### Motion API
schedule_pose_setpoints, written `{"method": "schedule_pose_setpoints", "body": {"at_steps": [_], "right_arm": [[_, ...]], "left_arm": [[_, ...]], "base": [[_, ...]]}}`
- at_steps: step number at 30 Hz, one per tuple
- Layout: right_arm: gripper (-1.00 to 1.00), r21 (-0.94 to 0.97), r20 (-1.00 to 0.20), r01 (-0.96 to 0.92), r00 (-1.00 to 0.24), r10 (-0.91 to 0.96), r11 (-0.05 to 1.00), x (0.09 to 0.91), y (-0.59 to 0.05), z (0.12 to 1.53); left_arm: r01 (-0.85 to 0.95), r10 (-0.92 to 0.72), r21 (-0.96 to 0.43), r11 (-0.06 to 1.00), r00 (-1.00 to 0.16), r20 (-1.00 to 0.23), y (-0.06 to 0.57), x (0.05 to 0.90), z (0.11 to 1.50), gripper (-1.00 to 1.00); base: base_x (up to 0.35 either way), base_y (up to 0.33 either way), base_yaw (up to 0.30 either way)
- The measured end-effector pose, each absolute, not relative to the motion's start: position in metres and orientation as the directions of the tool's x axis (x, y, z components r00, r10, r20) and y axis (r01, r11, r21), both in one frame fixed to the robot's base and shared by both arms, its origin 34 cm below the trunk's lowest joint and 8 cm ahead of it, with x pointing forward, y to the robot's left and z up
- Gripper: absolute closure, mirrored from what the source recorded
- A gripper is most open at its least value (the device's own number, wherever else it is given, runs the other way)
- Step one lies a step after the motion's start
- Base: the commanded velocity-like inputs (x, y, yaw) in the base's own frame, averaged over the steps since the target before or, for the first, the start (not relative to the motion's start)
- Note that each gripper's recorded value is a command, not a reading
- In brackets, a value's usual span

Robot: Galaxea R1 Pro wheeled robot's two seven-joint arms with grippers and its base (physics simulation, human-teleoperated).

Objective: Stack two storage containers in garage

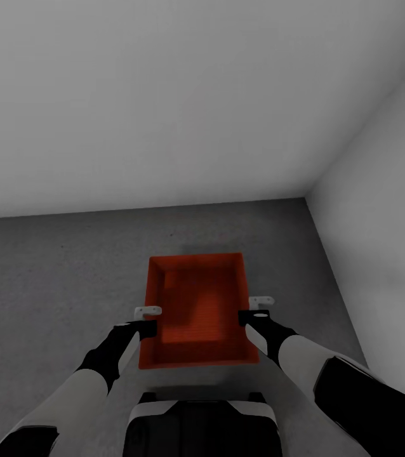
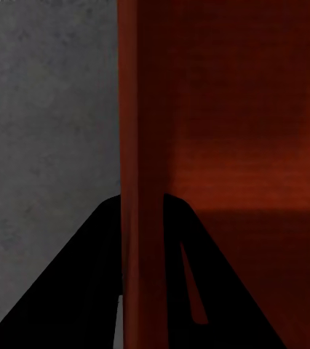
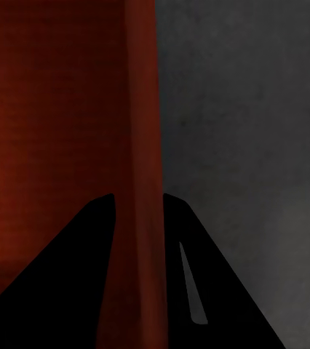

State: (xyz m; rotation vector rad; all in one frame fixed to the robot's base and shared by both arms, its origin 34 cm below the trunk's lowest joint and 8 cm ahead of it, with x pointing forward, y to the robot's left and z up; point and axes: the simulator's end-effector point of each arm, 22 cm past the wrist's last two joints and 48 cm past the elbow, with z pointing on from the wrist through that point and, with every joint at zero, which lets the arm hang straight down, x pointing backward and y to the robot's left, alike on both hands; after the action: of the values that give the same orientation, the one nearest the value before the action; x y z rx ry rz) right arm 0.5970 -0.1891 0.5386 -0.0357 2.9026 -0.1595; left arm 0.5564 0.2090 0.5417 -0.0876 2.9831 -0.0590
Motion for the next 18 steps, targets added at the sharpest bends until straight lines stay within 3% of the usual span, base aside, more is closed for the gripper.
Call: {"method": "schedule_pose_setpoints", "body": {"at_steps": [18], "right_arm": [[1.0,-0.111,-0.231,-0.011,-0.972,-0.037,0.994,0.5971,-0.1891,0.5386]], "left_arm": [[-0.055,-0.061,-0.044,0.998,-0.986,-0.155,0.209,0.5566,0.5418,1.0]], "base": [[0.0,0.0,0.0]]}}
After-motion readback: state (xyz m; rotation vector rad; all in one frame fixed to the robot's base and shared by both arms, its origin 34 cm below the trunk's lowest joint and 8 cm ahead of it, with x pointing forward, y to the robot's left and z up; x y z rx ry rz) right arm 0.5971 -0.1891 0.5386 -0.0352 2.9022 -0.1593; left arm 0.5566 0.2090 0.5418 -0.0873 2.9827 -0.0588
